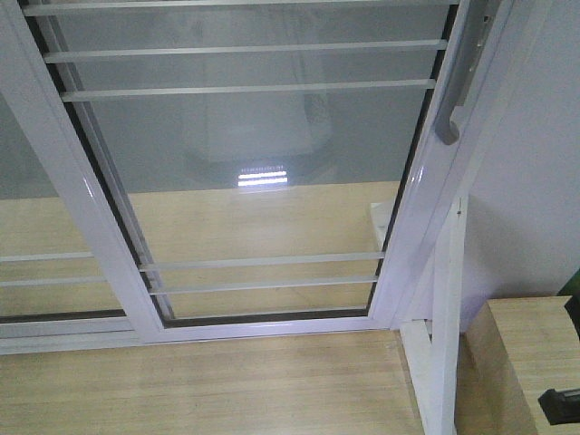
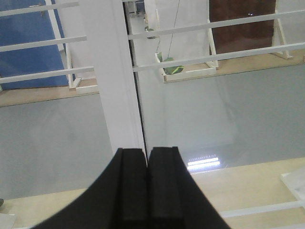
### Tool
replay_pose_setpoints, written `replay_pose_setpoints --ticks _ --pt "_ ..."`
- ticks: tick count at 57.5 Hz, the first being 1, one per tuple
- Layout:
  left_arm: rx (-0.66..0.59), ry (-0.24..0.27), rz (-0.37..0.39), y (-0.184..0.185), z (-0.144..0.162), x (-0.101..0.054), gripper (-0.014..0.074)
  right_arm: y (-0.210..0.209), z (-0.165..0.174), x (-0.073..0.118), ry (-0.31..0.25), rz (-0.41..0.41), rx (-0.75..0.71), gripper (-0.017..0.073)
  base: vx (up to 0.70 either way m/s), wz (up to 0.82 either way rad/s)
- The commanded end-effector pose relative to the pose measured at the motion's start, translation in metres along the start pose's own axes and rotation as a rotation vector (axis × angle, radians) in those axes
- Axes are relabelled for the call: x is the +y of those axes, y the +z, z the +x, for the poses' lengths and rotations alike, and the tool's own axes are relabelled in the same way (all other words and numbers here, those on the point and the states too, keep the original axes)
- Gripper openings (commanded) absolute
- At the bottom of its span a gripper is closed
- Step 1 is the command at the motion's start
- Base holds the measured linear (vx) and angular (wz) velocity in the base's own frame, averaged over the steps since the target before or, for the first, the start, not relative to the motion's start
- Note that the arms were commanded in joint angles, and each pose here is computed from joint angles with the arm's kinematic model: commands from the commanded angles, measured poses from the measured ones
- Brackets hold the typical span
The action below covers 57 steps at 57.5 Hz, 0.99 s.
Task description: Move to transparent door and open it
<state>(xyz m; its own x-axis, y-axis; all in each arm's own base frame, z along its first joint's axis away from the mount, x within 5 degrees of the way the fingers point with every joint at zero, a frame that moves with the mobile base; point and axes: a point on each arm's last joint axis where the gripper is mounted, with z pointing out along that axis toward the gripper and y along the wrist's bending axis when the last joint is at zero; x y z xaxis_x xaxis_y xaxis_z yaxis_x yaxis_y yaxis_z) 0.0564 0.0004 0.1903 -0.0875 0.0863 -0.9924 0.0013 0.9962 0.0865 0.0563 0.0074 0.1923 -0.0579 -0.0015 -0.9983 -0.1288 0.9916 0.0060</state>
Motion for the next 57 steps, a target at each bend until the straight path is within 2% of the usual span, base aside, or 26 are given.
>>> replay_pose_setpoints --ticks 1,57 --pt "-0.067 -0.009 -0.001 0.0008 0.0016 -0.0004 0.0003 -0.0002 -0.0034 -0.0005 -0.002 0.007 -0.081 -0.0003 0.09 0.06" --pt "-0.056 -0.009 -0.001 0.0014 0.0022 -0.0005 0.0003 0.0021 0.0002 0.0002 0.0 -0.004 -0.025 -0.0003 0.0 0.0"
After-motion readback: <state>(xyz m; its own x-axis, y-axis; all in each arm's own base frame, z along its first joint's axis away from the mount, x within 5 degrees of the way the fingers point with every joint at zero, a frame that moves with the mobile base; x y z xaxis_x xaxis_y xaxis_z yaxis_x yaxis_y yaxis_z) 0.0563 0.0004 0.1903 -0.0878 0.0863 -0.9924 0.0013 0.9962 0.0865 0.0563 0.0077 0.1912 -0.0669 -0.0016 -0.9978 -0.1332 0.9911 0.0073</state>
